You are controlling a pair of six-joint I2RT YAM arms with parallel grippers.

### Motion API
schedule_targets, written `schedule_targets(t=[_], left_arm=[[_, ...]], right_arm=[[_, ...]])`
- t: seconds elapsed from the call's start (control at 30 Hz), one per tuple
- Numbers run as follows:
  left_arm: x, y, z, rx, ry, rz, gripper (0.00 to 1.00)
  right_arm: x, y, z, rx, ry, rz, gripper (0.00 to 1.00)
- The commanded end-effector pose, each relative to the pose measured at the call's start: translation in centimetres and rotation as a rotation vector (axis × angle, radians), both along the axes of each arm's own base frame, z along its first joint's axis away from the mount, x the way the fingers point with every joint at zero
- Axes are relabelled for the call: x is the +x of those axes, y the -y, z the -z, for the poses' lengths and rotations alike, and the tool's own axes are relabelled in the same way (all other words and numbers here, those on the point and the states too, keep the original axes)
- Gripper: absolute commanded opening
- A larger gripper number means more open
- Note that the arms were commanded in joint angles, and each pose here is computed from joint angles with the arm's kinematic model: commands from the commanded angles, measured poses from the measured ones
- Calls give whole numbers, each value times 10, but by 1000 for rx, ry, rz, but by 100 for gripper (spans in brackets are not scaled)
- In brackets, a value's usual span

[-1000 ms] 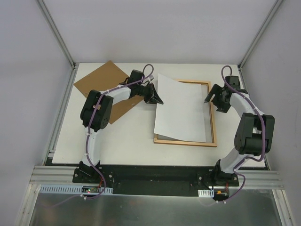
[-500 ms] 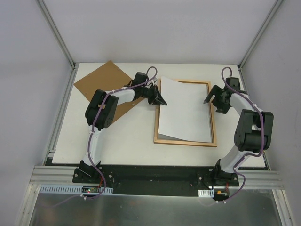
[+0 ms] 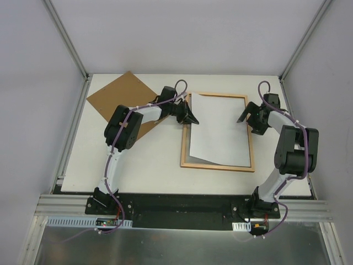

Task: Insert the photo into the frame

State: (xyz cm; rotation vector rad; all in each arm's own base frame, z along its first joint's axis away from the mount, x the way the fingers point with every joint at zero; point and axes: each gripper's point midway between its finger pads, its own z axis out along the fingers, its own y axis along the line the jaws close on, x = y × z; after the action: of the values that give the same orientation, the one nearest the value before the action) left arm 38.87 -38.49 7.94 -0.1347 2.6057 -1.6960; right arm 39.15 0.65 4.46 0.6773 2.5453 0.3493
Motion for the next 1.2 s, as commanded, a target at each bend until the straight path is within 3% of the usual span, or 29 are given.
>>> schedule_targets(t=[0.0, 0.13, 0.23, 0.5, 0.8, 1.03, 1.17], left_arm=[[5, 12, -11, -33, 42, 14, 0], [4, 9, -14, -25, 54, 13, 5], [4, 4, -21, 1, 83, 6, 23], [2, -35, -30, 88, 121, -48, 46], [-8, -75, -33, 162, 148, -119, 49], [-12, -130, -9, 340, 105, -270, 48], [-6, -170, -4, 441, 81, -410, 47]], right_arm=[[8, -2, -2, 29, 24, -4, 93], [10, -4, -2, 35, 24, -11, 93], [10, -5, -1, 37, 22, -17, 93], [15, -5, -4, 38, 28, -26, 94], [22, -16, -1, 39, 16, -59, 94], [22, -40, 7, 30, -5, -113, 94], [17, -28, 8, -38, -27, -84, 94]])
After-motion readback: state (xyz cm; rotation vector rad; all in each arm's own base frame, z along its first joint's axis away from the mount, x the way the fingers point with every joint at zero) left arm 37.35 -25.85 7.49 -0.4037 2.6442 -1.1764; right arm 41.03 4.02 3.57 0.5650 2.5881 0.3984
